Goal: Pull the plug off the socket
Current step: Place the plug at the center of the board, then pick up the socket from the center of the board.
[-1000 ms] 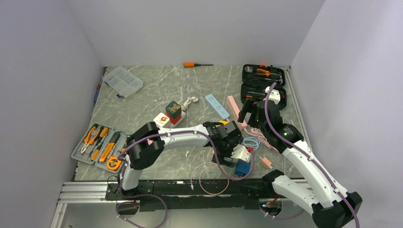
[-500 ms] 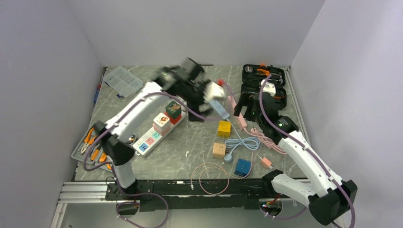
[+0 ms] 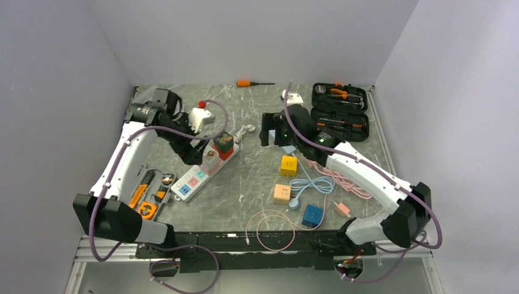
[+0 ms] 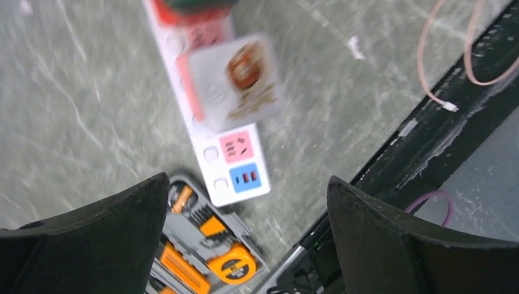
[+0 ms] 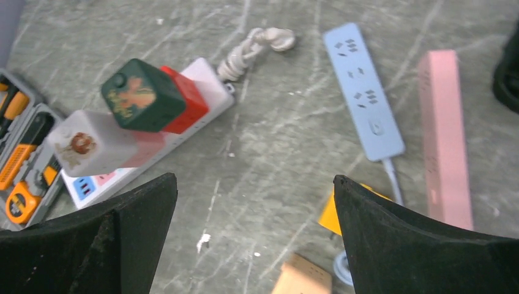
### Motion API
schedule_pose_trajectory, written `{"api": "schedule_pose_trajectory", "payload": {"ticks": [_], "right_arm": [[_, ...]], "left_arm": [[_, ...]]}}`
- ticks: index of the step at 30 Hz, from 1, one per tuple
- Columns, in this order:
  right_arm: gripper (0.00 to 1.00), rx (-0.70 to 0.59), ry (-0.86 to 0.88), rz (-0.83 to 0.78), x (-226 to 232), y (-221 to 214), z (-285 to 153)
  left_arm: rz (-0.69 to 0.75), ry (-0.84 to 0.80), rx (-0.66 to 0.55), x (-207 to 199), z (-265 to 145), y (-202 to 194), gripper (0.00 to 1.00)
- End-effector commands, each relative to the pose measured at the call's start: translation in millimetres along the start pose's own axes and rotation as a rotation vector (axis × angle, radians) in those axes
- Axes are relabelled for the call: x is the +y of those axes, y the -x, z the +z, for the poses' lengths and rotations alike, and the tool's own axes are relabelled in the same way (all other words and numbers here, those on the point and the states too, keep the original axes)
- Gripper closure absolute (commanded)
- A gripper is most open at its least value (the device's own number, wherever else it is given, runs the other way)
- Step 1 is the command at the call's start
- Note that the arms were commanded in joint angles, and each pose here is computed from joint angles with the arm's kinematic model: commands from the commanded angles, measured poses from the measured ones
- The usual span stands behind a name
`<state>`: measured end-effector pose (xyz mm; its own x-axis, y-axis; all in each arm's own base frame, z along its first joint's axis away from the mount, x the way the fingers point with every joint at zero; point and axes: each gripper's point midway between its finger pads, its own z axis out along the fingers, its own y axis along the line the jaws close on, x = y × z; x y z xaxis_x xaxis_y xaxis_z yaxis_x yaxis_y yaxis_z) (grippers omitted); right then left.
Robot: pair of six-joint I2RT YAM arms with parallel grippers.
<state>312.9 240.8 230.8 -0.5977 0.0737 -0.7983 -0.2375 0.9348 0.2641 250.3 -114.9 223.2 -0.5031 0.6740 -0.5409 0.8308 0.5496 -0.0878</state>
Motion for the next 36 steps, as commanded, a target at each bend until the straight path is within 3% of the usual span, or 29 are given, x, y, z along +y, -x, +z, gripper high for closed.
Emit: {"api": "schedule_pose_trajectory", "payload": {"ticks": [1, 4, 7, 21, 31, 36], "right_arm": [[0.00, -0.046, 0.152, -0.071, 56.9, 19.1, -0.4], [0.00, -0.022, 0.210, -0.127, 84.2, 8.6, 2.1], [0.00, 0.008, 0.246, -0.184, 102.3, -4.1, 8.8], [0.00, 0.006, 0.339, -0.375, 177.2, -14.3, 40.9], [0.02, 0.007, 0.189, -0.416, 161.5, -27.5, 84.2], [0.04, 0.033, 0.174, -0.350, 144.7, -29.2, 93.3]], "left_arm": [[-0.169, 0.082, -0.019, 43.8, 8.4, -31.5, 0.01], [-0.315, 0.103, -0.035, 62.4, 22.1, -58.8, 0.01], [-0.369, 0.081, -0.067, 58.4, 37.0, -73.4, 0.01], [-0.318, 0.136, -0.115, 36.7, 55.1, -109.6, 0.01], [-0.360, 0.123, -0.130, 49.0, 45.0, -116.2, 0.01], [-0.323, 0.127, -0.220, 53.4, 37.8, -94.9, 0.01]]}}
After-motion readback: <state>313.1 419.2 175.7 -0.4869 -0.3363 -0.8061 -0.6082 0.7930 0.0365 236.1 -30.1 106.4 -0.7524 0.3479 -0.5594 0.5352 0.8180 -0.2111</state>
